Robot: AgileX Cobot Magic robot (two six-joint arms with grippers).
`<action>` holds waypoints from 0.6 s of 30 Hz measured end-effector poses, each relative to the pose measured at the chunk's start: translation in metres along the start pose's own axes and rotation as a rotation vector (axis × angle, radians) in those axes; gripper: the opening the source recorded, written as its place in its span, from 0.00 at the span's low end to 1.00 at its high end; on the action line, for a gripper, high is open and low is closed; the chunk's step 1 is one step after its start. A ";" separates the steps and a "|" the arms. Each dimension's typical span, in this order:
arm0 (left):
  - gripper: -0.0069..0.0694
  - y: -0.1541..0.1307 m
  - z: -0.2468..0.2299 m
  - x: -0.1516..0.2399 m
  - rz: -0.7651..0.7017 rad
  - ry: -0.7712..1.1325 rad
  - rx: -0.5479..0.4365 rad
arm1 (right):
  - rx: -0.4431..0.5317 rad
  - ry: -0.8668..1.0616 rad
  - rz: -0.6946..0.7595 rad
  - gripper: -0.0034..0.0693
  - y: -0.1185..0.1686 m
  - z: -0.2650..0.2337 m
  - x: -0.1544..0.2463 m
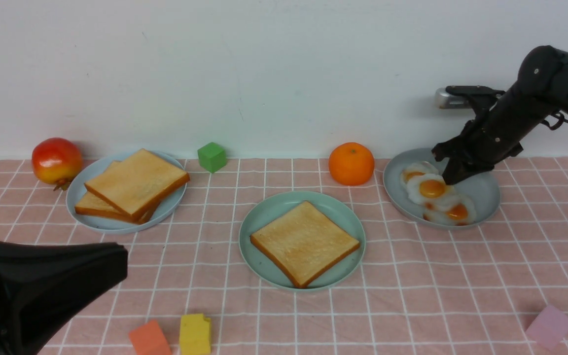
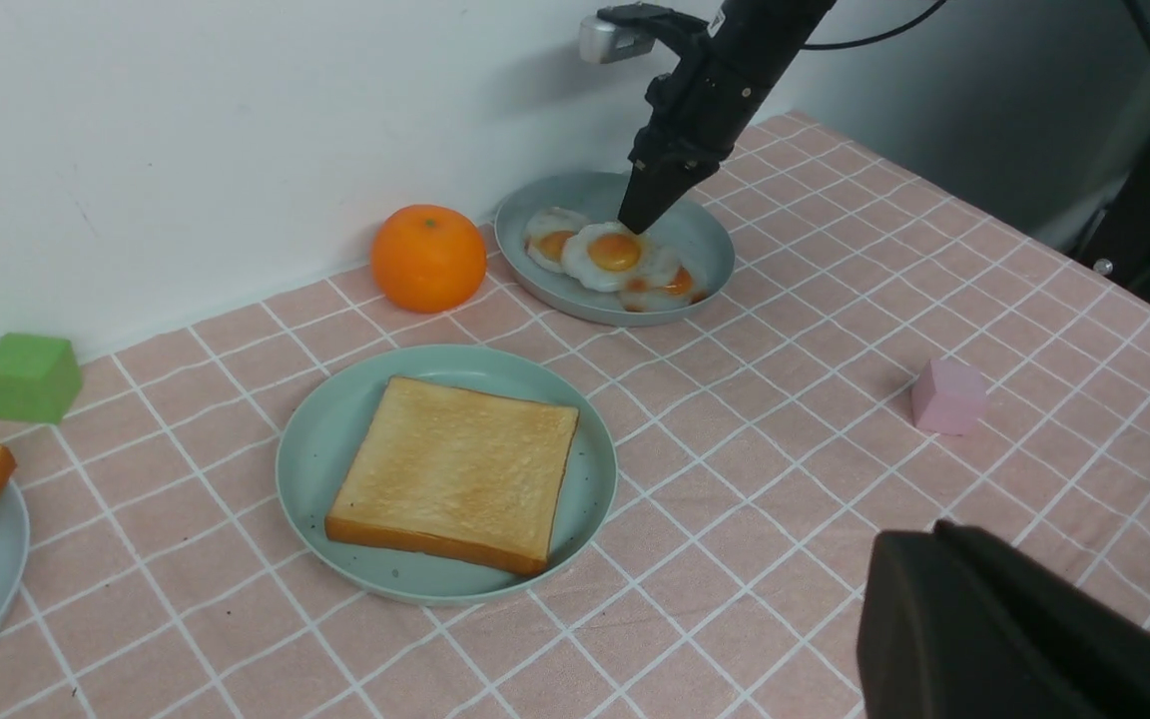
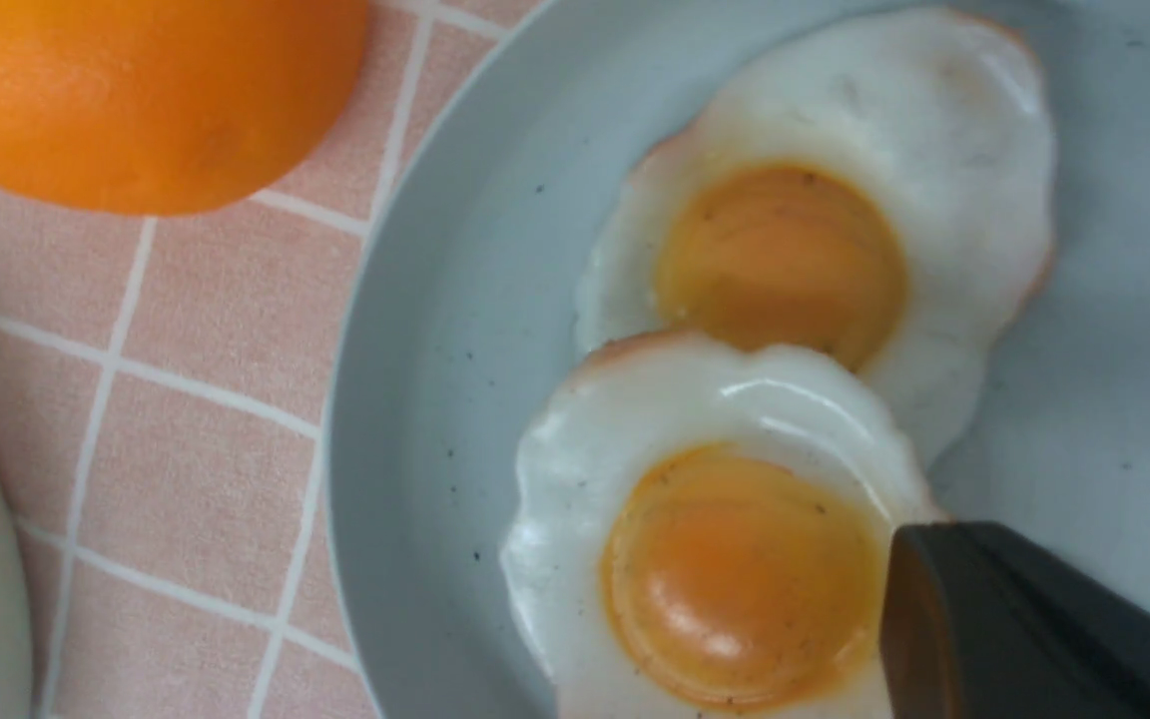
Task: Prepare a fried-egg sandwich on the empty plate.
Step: Use the right arm to place the fried egg on the slice of bread in the middle
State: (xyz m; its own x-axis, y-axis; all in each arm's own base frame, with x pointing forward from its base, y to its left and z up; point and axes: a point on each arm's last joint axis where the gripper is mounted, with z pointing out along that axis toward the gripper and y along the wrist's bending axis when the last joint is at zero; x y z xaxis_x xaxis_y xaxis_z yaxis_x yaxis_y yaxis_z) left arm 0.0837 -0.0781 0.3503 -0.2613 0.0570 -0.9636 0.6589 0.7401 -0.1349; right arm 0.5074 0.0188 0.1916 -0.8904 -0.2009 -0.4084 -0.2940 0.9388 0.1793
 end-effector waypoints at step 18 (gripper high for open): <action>0.08 0.000 0.000 -0.002 0.015 -0.028 -0.005 | 0.010 -0.102 -0.033 0.04 0.036 -0.095 0.009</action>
State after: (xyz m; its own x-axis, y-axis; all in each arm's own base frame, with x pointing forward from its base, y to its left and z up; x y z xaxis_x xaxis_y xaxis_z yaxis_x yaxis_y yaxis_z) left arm 0.0847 -0.0779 0.3525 -0.2316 0.0501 -0.9715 0.6588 0.7429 -0.1188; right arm 0.4553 0.0245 0.2793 -0.8400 -0.2024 -0.5034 -0.3184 0.9352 0.1552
